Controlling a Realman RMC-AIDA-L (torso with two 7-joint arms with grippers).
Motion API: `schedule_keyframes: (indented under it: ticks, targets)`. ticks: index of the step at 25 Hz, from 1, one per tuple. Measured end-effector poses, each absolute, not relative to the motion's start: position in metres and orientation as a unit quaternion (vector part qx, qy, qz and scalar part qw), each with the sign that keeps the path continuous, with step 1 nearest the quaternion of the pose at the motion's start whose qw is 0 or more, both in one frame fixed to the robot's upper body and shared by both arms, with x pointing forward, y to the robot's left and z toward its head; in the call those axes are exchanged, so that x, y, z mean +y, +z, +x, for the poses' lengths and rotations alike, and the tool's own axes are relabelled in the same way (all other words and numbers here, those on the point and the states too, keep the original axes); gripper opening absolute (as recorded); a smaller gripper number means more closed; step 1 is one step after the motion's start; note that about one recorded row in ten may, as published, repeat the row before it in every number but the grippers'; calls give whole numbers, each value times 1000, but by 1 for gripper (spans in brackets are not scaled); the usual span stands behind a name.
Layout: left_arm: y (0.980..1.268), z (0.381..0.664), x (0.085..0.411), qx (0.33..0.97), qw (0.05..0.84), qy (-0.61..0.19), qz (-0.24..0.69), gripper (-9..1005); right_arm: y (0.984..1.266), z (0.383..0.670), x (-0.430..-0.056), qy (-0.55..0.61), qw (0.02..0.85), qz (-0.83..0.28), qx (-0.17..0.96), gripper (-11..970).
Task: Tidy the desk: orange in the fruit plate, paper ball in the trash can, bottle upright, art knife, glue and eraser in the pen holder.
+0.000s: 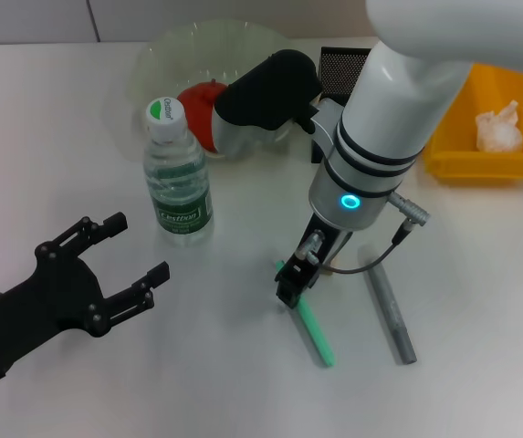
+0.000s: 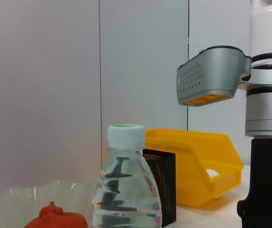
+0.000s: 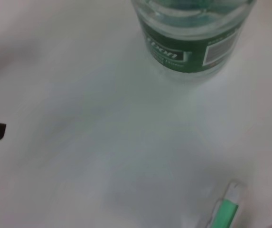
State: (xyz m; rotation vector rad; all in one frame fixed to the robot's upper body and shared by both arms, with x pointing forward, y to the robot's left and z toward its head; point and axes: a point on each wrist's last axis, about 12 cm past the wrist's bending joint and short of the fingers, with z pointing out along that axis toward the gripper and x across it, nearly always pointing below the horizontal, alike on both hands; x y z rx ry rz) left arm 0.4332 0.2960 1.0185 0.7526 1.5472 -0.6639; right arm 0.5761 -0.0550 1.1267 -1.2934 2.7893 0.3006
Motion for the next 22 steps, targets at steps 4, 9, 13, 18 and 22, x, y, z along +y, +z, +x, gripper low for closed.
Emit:
schedule_keyframes:
  ticks: [4, 9, 13, 18, 22]
  targets:
    - [1019, 434, 296, 668, 604, -287, 326, 815, 1127, 576, -55, 97, 24, -419, 903, 332]
    - [1018, 435, 295, 668, 603, -289, 325, 815, 1127, 574, -56, 96, 17, -419, 903, 309]
    - [1018, 435, 294, 668, 603, -290, 325, 815, 1125, 574, -57, 99, 14, -416, 904, 268]
    - [1019, 436, 294, 667, 604, -290, 326, 815, 1125, 573, -58, 100, 9, -415, 904, 229]
    - [1019, 436, 294, 667, 603, -290, 326, 816, 1125, 573, -59, 104, 9, -410, 906, 236]
